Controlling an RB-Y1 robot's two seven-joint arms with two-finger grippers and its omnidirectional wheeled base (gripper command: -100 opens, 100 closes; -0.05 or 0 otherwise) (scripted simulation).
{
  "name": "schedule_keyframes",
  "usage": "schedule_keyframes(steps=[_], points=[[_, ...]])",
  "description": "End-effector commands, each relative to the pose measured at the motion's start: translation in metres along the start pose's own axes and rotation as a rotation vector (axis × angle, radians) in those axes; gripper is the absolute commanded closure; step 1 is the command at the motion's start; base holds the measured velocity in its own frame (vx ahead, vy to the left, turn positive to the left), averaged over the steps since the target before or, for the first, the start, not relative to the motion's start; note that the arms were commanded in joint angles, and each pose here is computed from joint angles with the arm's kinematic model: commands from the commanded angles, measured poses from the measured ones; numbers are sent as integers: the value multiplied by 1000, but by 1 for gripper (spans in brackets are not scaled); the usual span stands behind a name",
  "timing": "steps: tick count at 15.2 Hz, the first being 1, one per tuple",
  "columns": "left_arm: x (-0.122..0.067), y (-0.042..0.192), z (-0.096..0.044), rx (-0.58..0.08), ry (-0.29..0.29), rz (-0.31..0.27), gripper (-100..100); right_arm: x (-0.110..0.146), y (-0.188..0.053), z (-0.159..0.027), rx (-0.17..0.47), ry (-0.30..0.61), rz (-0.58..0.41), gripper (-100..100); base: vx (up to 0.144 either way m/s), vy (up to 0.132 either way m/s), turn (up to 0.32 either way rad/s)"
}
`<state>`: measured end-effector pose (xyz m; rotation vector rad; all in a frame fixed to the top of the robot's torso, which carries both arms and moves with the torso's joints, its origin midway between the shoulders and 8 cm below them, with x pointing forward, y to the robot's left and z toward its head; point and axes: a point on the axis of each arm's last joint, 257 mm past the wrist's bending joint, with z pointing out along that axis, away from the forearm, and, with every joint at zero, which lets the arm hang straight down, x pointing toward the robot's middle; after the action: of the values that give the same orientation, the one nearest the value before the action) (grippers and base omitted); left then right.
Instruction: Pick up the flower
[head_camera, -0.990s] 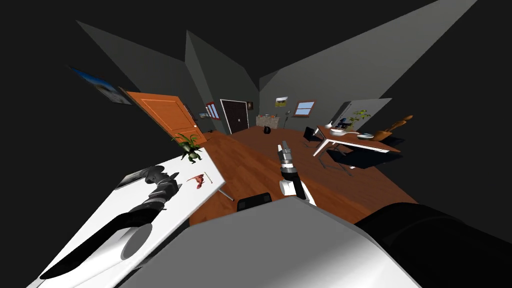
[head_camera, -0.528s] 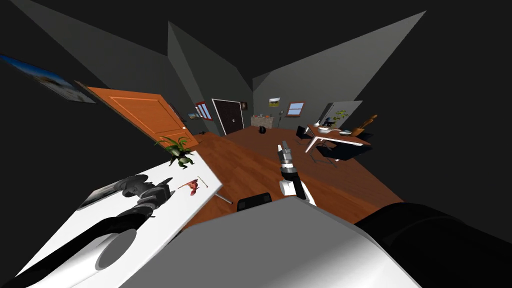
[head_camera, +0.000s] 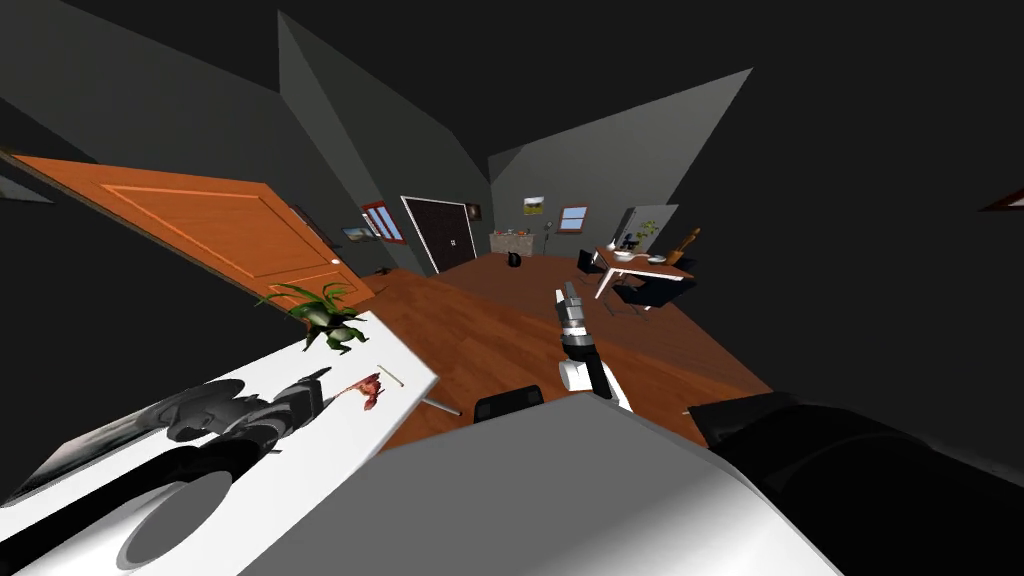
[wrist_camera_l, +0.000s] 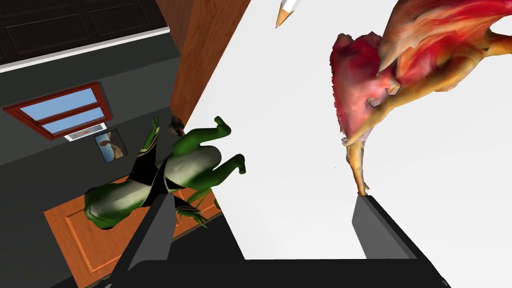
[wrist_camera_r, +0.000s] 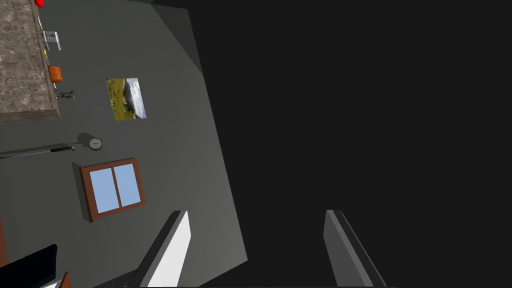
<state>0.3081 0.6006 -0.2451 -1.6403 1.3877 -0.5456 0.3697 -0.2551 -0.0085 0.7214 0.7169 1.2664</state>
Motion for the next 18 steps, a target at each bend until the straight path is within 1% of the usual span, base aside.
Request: schedule_keyframes(steps=[1,2,3,4,5,6,7,8,9,10,11,13,14,17,18], points=[[-6,9,-3,-39,2,-14,-100,0,0,0,0,0,0,0,-14,31,-203],[-12,17,-5,-77,4,-29,-100,0,0,0,0,0,0,0,-10,32,-210],[-12,18,-5,-78,5,-31,-100,0,0,0,0,0,0,0,-10,31,-178],[-18,26,-8,-116,8,-46,-100,0,0,0,0,0,0,0,-14,30,-188],[-18,26,-8,-116,9,-48,-100,0,0,0,0,0,0,0,-14,29,-183],[-22,33,-10,-150,14,-64,-100,0,0,0,0,0,0,0,-13,26,-253],[-22,34,-11,-152,14,-64,-100,0,0,0,0,0,0,0,-11,28,-181],[-26,41,-14,-186,20,-80,-100,0,0,0,0,0,0,0,-11,26,-188],[-26,41,-14,-186,20,-80,-100,0,0,0,0,0,0,0,-13,25,-156],[-29,48,-17,-219,26,-95,-100,0,0,0,0,0,0,0,-10,23,-176],[-29,48,-17,-219,26,-95,-100,0,0,0,0,0,0,0,-7,21,-150],[-32,61,-23,-277,40,-124,-100,0,0,0,0,0,0,0,-9,25,-206],[-32,61,-23,-278,40,-124,-100,0,0,0,0,0,0,0,-12,31,-176],[-33,81,-32,-354,61,-163,-100,0,0,0,0,0,0,0,-6,26,-180],[-33,81,-32,-354,61,-163,-100,0,0,0,0,0,0,0,-4,24,-129]])
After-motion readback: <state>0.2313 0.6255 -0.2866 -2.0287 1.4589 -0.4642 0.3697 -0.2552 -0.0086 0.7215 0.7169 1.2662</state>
